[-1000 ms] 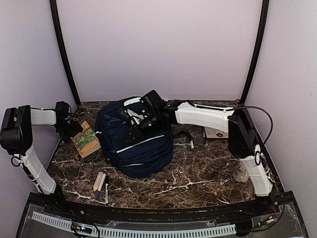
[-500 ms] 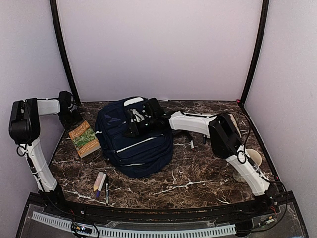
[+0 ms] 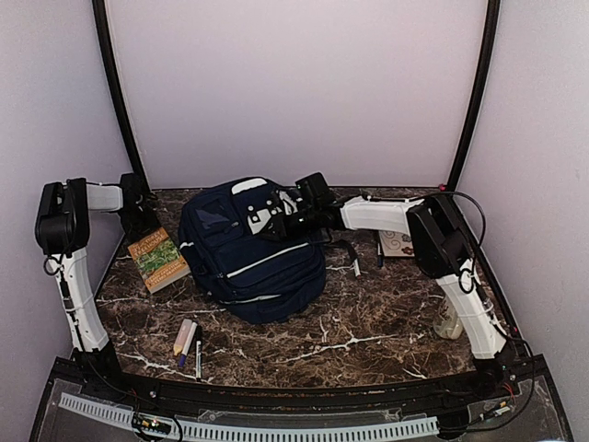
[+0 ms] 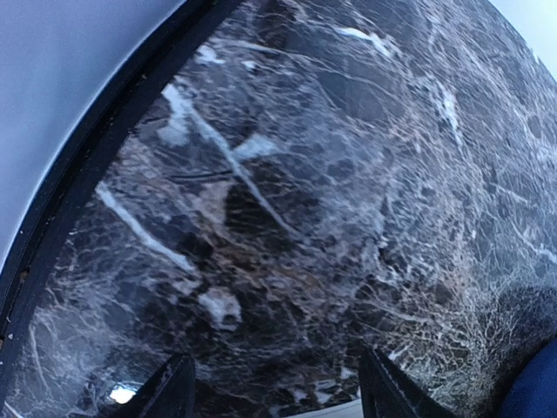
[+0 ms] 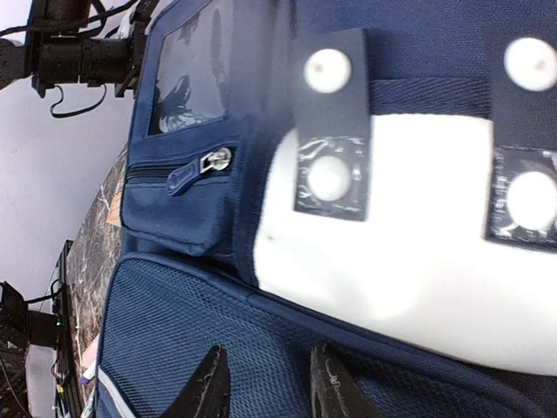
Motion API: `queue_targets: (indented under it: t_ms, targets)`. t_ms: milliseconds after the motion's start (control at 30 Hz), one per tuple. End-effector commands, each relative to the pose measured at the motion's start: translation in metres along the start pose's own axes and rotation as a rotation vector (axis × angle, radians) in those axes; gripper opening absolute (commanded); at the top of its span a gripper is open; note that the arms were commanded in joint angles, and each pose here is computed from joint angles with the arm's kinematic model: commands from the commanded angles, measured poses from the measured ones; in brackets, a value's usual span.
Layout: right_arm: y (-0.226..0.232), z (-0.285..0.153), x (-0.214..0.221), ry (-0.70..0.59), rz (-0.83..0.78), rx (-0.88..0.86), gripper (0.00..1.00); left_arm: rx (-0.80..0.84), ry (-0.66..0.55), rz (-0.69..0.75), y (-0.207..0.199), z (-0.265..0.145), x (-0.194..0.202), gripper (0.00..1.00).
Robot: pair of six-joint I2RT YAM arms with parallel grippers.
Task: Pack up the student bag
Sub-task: Move the book to the center of the board.
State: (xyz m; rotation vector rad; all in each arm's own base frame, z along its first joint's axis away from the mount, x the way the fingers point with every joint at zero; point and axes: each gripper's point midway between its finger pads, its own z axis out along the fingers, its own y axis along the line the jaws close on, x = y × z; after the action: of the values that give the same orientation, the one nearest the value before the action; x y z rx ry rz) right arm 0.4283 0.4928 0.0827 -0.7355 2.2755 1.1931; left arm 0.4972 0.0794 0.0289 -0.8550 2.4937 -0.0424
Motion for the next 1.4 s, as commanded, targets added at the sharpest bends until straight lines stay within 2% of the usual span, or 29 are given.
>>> queue_targets:
  t_ms: [0,133,233,433,633,767,900,1167,1367]
  targets:
    - [-0.11,-0.021,0.041,0.058,0.155,0.3,0.33,0.044,0.116,0.125,-0.032,0.01,0.049,0.67]
    - [-0.129,-0.039,0.04,0.045,0.185,0.339,0.33,0.05,0.178,0.181,-0.056,0.004,0.082,0.67]
    - [-0.123,-0.055,0.033,0.029,0.183,0.308,0.32,0.022,0.24,0.213,-0.057,-0.004,0.113,0.67]
    - [-0.067,-0.075,0.009,-0.004,0.1,0.183,0.32,-0.005,0.273,0.169,-0.035,-0.039,0.148,0.67]
    - [0.009,-0.079,0.004,0.0,-0.103,0.15,0.37,0.014,0.31,0.141,-0.006,-0.071,0.183,0.67]
    - [0.051,-0.065,0.018,0.038,-0.192,0.094,0.42,0.047,0.193,0.189,-0.007,-0.091,0.161,0.7]
    - [0.1,-0.041,0.037,0.108,-0.276,-0.017,0.48,0.019,0.099,0.145,0.006,-0.125,0.135,0.79]
    - [0.153,0.013,0.087,0.25,-0.289,-0.173,0.51,0.015,0.24,-0.029,0.068,-0.141,0.164,0.86]
    - [0.162,0.054,0.117,0.328,-0.21,-0.246,0.54,0.084,0.307,-0.135,0.077,-0.146,0.195,0.87]
